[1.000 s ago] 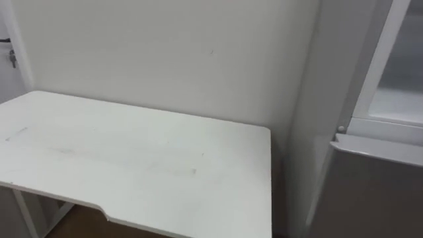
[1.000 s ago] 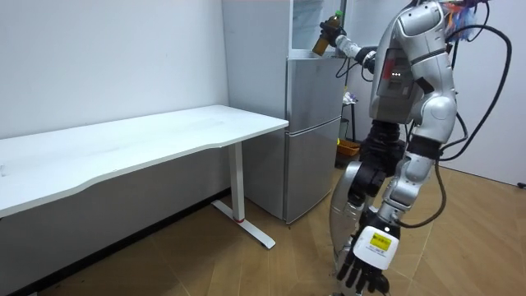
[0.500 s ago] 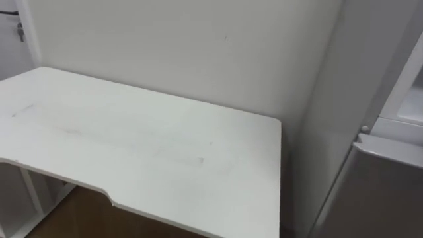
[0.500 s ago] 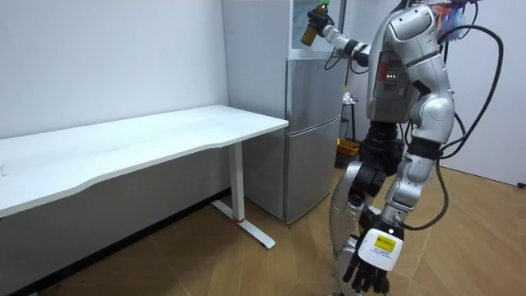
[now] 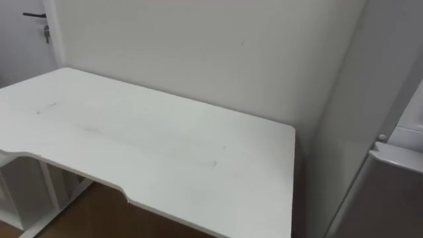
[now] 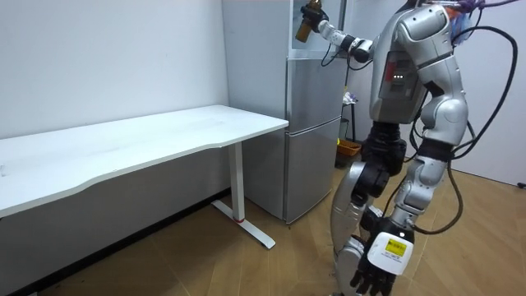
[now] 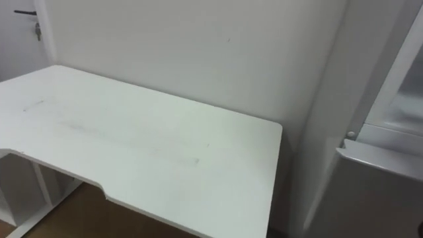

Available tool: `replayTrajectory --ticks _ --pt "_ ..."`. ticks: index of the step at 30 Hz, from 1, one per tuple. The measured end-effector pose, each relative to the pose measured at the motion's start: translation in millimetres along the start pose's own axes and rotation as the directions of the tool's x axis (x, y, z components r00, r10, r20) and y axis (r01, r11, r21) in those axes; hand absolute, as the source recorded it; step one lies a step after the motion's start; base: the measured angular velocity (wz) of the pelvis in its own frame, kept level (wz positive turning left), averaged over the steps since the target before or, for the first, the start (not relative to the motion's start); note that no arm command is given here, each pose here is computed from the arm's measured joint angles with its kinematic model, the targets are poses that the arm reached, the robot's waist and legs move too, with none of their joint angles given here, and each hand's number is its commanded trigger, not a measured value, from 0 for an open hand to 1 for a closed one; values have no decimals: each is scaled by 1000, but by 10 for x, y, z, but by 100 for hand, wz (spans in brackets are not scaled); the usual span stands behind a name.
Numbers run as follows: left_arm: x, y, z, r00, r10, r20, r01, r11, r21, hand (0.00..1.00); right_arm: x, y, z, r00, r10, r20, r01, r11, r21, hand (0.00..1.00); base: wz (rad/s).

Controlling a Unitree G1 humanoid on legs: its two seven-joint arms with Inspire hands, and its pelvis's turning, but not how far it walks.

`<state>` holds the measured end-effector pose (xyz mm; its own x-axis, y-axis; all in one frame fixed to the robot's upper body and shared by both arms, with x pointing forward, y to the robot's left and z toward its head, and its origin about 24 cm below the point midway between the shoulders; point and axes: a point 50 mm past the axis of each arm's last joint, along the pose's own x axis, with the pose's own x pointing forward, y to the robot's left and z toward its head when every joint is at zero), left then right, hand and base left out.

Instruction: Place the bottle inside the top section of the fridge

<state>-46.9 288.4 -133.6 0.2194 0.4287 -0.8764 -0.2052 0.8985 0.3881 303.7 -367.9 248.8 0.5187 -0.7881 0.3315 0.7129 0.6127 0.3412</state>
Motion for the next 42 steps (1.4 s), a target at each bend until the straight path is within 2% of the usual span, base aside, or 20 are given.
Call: replayTrajectory --ticks 2,12,20,26,27,28,29,30,42 --pt "-2 27 -10 1000 4 -6 -4 1000 9 0 -5 -18 -108 1000 -4 -31 2 999 -43 100 2" --pt "3 170 61 999 48 11 -48 998 28 0 48 -22 -48 997 -33 71 43 989 -142 100 15" --pt "6 177 46 998 66 -9 -67 996 -52 0 36 -48 -92 992 -31 122 51 985 -164 100 0" --pt "47 101 179 999 36 24 -36 999 5 0 44 33 -134 990 -6 142 30 986 -166 100 -9" --pt "63 94 229 999 30 36 -31 999 18 0 49 44 -134 989 -2 147 27 985 -168 95 -3" --pt "69 94 250 999 28 42 -29 999 24 0 49 51 -134 989 1 149 25 985 -170 71 -3" --pt "78 91 282 998 27 50 -29 999 35 0 47 53 -135 988 5 157 22 985 -172 22 -4" --pt "84 90 299 998 26 53 -28 999 32 0 41 60 -135 987 9 163 19 985 -169 0 -4" --pt "107 48 386 997 12 73 -14 1000 28 0 25 16 -217 988 -5 156 32 985 -172 0 -5"
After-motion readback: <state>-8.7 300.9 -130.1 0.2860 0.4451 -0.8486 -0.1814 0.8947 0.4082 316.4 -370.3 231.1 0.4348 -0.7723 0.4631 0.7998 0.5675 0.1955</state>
